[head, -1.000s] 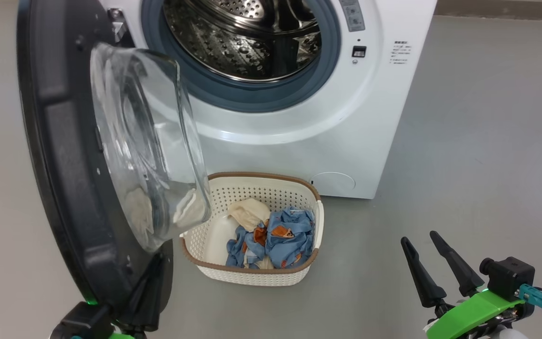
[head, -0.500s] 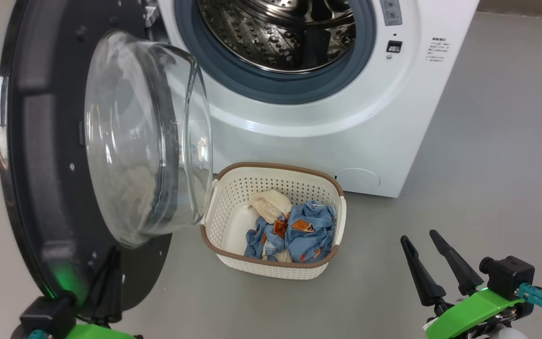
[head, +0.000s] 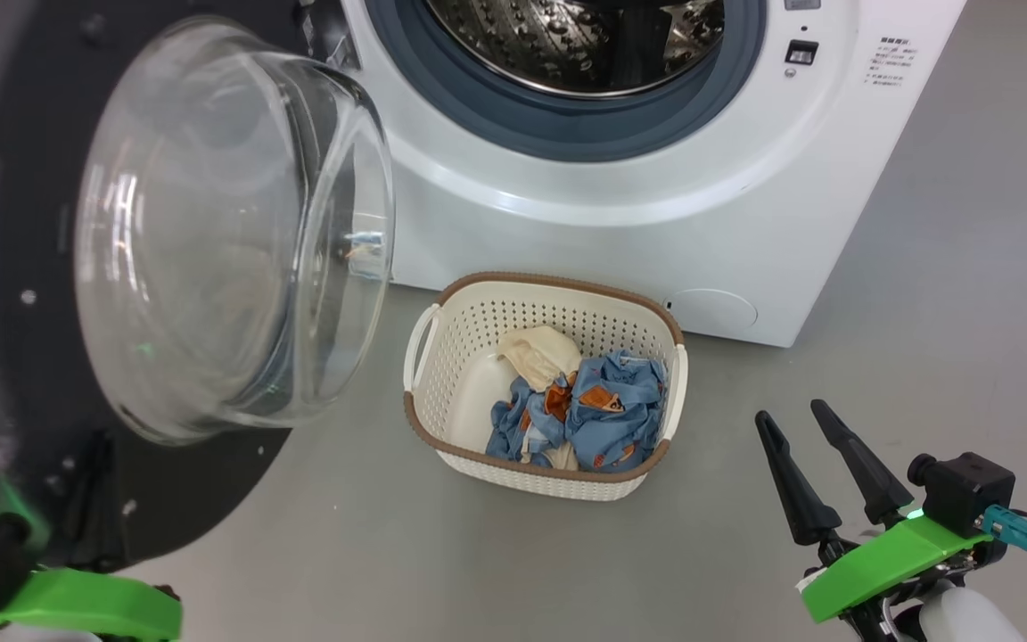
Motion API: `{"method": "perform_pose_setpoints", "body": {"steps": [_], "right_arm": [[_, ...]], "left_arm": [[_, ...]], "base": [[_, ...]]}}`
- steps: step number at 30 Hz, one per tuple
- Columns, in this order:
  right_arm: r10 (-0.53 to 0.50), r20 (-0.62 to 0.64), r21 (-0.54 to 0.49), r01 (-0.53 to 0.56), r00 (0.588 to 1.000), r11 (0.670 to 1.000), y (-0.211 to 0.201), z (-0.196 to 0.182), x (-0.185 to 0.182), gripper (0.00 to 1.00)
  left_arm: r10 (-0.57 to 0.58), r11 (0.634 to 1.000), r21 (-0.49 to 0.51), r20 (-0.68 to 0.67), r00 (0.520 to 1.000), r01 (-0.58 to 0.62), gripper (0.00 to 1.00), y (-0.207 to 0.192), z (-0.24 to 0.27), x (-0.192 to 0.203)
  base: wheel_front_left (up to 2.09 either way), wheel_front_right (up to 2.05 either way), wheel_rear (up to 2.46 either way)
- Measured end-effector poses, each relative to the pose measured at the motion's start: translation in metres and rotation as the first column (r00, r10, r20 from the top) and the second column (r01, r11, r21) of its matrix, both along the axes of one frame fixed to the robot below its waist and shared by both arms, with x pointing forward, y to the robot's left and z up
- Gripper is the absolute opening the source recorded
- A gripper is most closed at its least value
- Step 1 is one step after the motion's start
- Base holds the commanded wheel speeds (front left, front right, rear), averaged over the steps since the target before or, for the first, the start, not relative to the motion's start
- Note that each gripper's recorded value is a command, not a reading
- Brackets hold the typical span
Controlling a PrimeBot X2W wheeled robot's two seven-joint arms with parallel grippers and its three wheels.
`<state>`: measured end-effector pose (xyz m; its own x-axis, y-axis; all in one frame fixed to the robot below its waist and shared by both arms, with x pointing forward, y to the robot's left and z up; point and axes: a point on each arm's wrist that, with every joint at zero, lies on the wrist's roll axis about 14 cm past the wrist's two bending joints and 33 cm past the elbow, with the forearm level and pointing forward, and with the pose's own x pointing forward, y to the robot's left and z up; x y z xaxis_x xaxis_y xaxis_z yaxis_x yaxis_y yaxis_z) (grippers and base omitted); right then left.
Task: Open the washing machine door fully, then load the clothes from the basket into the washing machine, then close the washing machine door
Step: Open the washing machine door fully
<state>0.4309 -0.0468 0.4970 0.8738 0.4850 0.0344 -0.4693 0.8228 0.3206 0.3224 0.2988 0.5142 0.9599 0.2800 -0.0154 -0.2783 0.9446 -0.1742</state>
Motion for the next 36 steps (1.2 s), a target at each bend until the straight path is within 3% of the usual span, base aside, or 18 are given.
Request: {"method": "perform_pose_setpoints", "body": {"steps": [17,36], "right_arm": [[0.024,-0.034,0.030,-0.023,0.999,0.999,0.016,-0.015,0.019,1.00],[0.062,-0.082,0.051,-0.058,0.995,0.997,0.034,-0.040,0.036,1.00]], "left_arm": [[0.196,0.980,0.041,-0.108,0.975,-0.193,0.00,0.092,-0.011,0.000],[0.270,0.961,0.123,-0.238,0.933,-0.247,0.00,0.154,-0.014,0.028]], "base": [[0.00,0.00,0.00],[0.00,0.00,0.00]]}}
